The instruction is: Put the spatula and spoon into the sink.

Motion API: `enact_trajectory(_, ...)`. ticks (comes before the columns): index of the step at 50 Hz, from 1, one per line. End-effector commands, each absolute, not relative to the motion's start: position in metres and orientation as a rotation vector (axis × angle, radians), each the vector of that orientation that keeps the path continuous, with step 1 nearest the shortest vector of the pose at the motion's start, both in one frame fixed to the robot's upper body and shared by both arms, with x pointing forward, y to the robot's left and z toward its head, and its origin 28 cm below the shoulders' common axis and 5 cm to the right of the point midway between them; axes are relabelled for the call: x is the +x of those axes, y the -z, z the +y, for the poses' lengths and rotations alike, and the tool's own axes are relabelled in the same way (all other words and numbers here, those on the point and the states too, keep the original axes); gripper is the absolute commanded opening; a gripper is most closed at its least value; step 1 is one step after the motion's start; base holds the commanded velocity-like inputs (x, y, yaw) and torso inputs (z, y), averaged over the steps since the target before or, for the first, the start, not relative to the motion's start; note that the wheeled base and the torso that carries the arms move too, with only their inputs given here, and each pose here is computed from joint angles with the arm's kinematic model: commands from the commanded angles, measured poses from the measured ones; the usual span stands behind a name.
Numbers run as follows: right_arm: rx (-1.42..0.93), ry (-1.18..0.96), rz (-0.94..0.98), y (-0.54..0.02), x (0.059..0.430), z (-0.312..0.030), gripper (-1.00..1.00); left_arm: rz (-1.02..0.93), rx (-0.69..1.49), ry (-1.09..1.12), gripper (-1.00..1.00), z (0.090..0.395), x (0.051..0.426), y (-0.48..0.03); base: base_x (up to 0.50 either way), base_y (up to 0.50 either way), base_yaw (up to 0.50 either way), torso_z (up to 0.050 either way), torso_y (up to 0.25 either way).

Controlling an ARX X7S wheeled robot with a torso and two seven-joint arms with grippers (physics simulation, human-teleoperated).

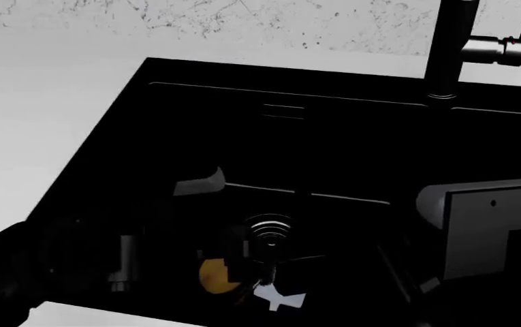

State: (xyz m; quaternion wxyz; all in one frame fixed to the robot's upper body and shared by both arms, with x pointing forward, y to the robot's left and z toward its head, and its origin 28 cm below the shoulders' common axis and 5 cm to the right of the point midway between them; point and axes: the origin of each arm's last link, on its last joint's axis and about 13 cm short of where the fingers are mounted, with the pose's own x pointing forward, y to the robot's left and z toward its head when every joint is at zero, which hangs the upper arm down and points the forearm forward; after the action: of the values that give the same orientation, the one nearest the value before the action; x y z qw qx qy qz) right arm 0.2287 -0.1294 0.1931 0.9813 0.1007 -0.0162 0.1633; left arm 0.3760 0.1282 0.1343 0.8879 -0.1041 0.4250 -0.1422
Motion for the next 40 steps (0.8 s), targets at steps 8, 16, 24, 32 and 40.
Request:
enact_trajectory(8,0.221,-0.325,-0.053,-0.194,0.229,-0.132,1.00,0.769,-0.193,0.332,1.00,0.119,0.385,-0.159,0.00,0.00,0.00,0.000,0.000)
enact_trajectory(16,0.218,-0.325,-0.057,-0.195,0.228,-0.131,1.00,0.595,-0.173,0.334,1.00,0.122,0.381,-0.205,0.00,0.00,0.00,0.000,0.000)
enact_trajectory(24,0.215,-0.326,-0.058,-0.197,0.229,-0.131,1.00,0.465,-0.129,0.302,1.00,0.128,0.366,-0.227,0.00,0.00,0.00,0.000,0.000)
enact_trajectory(32,0.211,-0.327,-0.061,-0.198,0.228,-0.130,1.00,0.341,-0.094,0.245,1.00,0.140,0.351,-0.247,0.00,0.00,0.00,0.000,0.000)
enact_trajectory(40,0.207,-0.328,-0.066,-0.199,0.226,-0.130,1.00,0.220,-0.112,0.201,1.00,0.160,0.330,-0.269,0.00,0.00,0.00,0.000,0.000)
